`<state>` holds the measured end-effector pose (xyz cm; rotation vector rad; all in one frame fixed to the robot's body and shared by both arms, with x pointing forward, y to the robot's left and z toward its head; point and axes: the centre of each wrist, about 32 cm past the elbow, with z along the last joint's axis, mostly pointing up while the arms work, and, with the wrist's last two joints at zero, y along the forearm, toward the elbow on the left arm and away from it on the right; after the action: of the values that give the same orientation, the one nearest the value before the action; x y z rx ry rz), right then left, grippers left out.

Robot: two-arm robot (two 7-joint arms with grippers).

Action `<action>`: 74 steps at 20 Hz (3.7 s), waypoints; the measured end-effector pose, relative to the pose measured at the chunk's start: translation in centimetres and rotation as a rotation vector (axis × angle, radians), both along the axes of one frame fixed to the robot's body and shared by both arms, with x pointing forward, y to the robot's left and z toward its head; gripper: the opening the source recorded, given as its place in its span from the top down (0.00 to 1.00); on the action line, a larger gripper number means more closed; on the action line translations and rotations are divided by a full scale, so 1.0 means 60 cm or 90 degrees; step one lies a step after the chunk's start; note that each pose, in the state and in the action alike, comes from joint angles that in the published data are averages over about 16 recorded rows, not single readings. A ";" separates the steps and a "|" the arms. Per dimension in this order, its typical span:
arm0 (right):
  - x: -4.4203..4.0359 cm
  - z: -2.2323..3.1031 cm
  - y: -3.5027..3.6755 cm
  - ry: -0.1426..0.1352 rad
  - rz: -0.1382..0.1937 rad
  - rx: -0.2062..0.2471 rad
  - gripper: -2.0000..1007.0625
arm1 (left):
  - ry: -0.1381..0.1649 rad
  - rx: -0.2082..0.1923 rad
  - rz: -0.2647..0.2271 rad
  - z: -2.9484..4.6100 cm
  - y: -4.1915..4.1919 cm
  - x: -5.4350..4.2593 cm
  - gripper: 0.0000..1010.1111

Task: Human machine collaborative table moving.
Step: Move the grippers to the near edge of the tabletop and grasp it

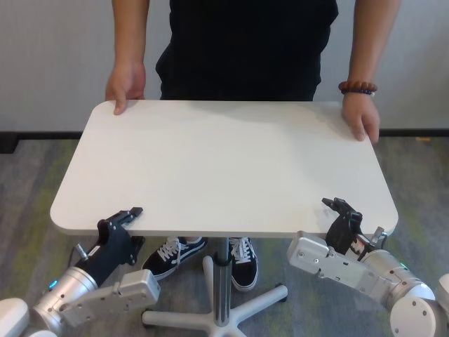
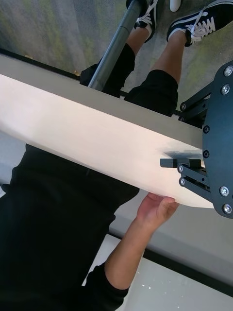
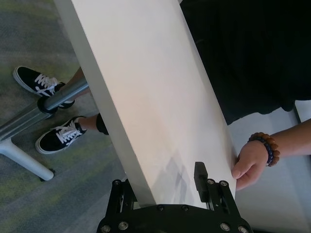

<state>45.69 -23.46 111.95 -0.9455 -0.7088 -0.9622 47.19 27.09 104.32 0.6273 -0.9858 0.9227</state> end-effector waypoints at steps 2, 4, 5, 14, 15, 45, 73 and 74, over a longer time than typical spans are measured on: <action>0.000 0.0000 0.000 0.000 0.000 0.000 0.30 | 0.000 0.000 0.000 0.000 0.000 0.000 0.69; 0.000 0.0000 0.000 0.000 0.000 0.000 0.30 | 0.000 0.000 0.000 0.000 0.000 0.000 0.69; 0.000 0.0000 0.000 0.000 0.000 0.000 0.30 | 0.000 0.000 0.000 0.000 0.000 0.000 0.69; 0.000 0.0000 0.000 0.000 0.000 0.000 0.30 | 0.000 0.000 0.000 0.000 0.000 0.000 0.69; 0.000 0.0000 0.000 0.000 0.000 0.000 0.30 | 0.000 0.000 0.000 0.000 0.000 0.000 0.69; -0.005 -0.0005 0.001 0.006 0.022 -0.016 0.30 | 0.000 0.000 0.000 0.000 0.000 0.000 0.69; -0.003 -0.0003 0.001 0.003 0.027 -0.017 0.10 | 0.000 0.000 0.000 0.000 0.000 0.000 0.69; -0.003 -0.0003 0.001 0.003 0.027 -0.017 0.08 | 0.000 0.000 0.000 0.000 0.000 0.000 0.69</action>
<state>45.49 -23.41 111.93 -0.9522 -0.7363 -0.9146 47.18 27.09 104.32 0.6274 -0.9857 0.9227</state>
